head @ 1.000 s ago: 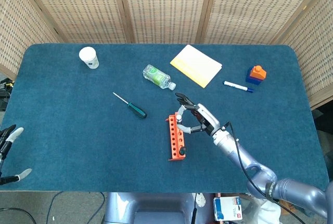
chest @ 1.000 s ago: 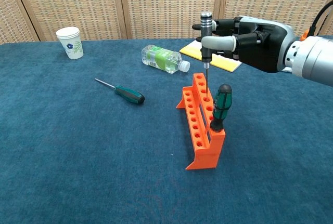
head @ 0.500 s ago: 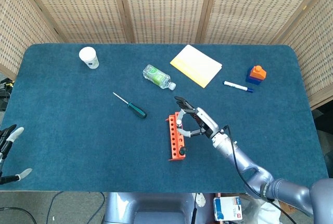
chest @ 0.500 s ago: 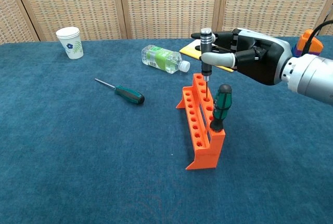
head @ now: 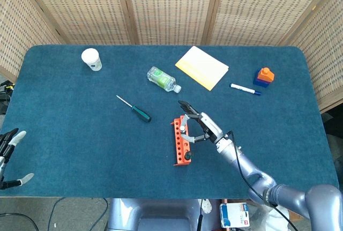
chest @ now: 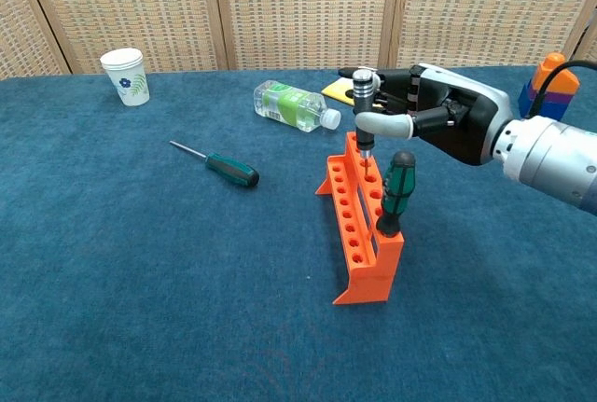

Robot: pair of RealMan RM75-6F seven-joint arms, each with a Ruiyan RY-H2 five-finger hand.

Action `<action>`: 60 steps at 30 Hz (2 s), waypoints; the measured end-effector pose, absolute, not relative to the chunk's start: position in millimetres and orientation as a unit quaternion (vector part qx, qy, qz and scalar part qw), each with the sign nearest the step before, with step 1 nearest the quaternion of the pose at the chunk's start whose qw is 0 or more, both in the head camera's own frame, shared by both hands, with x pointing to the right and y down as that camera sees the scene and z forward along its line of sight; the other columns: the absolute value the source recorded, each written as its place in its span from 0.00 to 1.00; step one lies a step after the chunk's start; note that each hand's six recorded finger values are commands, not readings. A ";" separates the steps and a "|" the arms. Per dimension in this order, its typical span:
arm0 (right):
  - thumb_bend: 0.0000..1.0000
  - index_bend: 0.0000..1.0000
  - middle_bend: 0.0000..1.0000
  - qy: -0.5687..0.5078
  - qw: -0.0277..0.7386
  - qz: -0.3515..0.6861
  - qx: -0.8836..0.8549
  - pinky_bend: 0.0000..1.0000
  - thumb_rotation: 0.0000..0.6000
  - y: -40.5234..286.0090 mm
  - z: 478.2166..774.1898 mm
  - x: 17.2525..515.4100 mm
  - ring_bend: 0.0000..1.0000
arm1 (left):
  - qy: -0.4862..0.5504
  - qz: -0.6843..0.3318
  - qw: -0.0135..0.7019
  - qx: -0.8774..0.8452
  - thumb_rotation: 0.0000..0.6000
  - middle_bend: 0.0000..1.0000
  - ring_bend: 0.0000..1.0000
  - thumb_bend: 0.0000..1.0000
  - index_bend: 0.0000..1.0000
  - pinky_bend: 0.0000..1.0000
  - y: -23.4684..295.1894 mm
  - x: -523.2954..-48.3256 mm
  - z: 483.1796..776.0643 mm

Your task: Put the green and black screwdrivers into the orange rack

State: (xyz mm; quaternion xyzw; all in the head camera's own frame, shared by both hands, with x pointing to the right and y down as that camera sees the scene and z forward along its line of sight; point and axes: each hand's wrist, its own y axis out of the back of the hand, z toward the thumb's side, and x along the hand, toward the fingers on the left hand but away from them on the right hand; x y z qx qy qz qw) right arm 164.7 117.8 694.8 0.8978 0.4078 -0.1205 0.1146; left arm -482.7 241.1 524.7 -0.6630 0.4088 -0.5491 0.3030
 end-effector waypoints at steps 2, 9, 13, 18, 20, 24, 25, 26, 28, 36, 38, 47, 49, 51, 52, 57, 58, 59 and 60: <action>0.36 0.67 0.00 0.410 0.105 -0.118 0.898 0.00 1.00 116.7 694.9 165.5 0.00 | 0.408 -0.550 0.303 -0.662 1.00 0.00 0.00 0.00 0.00 0.00 241.0 -482.8 525.1; 0.36 0.67 0.00 0.408 0.072 -0.125 0.902 0.00 1.00 119.2 700.4 170.2 0.00 | 0.404 -0.553 0.302 -0.663 1.00 0.00 0.00 0.00 0.00 0.00 240.9 -481.7 527.5; 0.36 0.67 0.00 0.401 0.059 -0.133 0.905 0.00 1.00 123.9 705.1 172.4 0.00 | 0.402 -0.554 0.301 -0.664 1.00 0.00 0.00 0.00 0.00 0.00 241.3 -480.8 528.5; 0.36 0.67 0.00 0.396 0.047 -0.138 0.907 0.00 1.00 126.9 709.4 173.9 0.00 | 0.402 -0.554 0.302 -0.664 1.00 0.00 0.00 0.00 0.00 0.00 241.3 -480.2 528.4; 0.35 0.67 0.00 0.394 0.043 -0.139 0.908 0.00 1.00 127.2 709.6 174.2 0.00 | 0.402 -0.554 0.301 -0.664 1.00 0.00 0.00 0.00 0.00 0.00 241.4 -480.2 528.7; 0.30 0.62 0.00 0.388 0.033 -0.144 0.910 0.00 1.00 127.8 709.9 174.0 0.00 | 0.401 -0.554 0.302 -0.664 1.00 0.00 0.00 0.00 0.00 0.00 241.4 -480.0 528.5; 0.30 0.60 0.00 0.387 0.033 -0.145 0.910 0.00 1.00 127.9 710.0 173.9 0.00 | 0.401 -0.554 0.302 -0.664 1.00 0.00 0.00 0.00 0.00 0.00 241.6 -480.0 528.6; 0.29 0.57 0.00 0.386 0.034 -0.145 0.910 0.00 1.00 128.0 710.1 173.8 0.00 | 0.401 -0.554 0.302 -0.664 1.00 0.00 0.00 0.00 0.00 0.00 241.7 -480.2 528.7; 0.28 0.53 0.00 0.385 0.034 -0.147 0.910 0.00 1.00 128.1 710.3 173.4 0.00 | 0.401 -0.554 0.302 -0.664 1.00 0.00 0.00 0.00 0.00 0.00 241.7 -480.2 528.6; 0.17 0.27 0.00 0.375 0.023 -0.154 0.914 0.00 1.00 128.8 708.2 171.2 0.00 | 0.401 -0.553 0.302 -0.665 1.00 0.00 0.00 0.00 0.00 0.00 241.7 -480.1 528.5; 0.16 0.23 0.00 0.374 0.020 -0.154 0.914 0.00 1.00 128.0 706.6 170.8 0.00 | 0.402 -0.553 0.302 -0.665 1.00 0.00 0.00 0.00 0.00 0.00 241.8 -480.2 528.1; 0.15 0.19 0.00 0.387 0.011 -0.149 0.910 0.00 1.00 119.1 696.5 173.1 0.00 | 0.402 -0.551 0.302 -0.666 1.00 0.00 0.00 0.00 0.00 0.00 242.1 -480.0 527.6; 0.15 0.19 0.00 0.391 0.002 -0.150 0.908 0.00 1.00 115.0 692.7 175.7 0.00 | 0.401 -0.550 0.303 -0.667 1.00 0.00 0.00 0.00 0.00 0.00 242.6 -479.4 527.3; 0.15 0.19 0.00 0.392 -0.008 -0.153 0.907 0.00 1.00 112.4 688.1 177.5 0.00 | 0.400 -0.549 0.304 -0.668 1.00 0.00 0.00 0.00 0.00 0.00 243.3 -479.0 526.7; 0.15 0.19 0.00 0.392 -0.011 -0.156 0.907 0.00 1.00 111.8 686.3 177.9 0.00 | 0.401 -0.548 0.304 -0.668 1.00 0.00 0.00 0.00 0.00 0.00 243.6 -478.9 526.3; 0.15 0.19 0.00 0.394 -0.018 -0.162 0.904 0.00 1.00 109.9 674.5 180.4 0.00 | 0.403 -0.545 0.305 -0.669 1.00 0.00 0.00 0.00 0.00 0.00 244.4 -479.0 524.1; 0.15 0.19 0.00 0.395 -0.021 -0.163 0.904 0.00 1.00 108.6 671.5 181.7 0.00 | 0.403 -0.544 0.305 -0.669 1.00 0.00 0.00 0.00 0.00 0.00 244.5 -479.1 523.7; 0.15 0.19 0.00 0.395 -0.027 -0.164 0.903 0.00 1.00 106.7 667.4 183.5 0.00 | 0.403 -0.543 0.306 -0.670 1.00 0.00 0.00 0.00 0.00 0.00 244.6 -479.2 523.2; 0.15 0.19 0.00 0.395 -0.031 -0.165 0.903 0.00 1.00 105.4 664.3 184.7 0.00 | 0.403 -0.543 0.306 -0.670 1.00 0.00 0.00 0.00 0.00 0.00 244.8 -479.2 522.9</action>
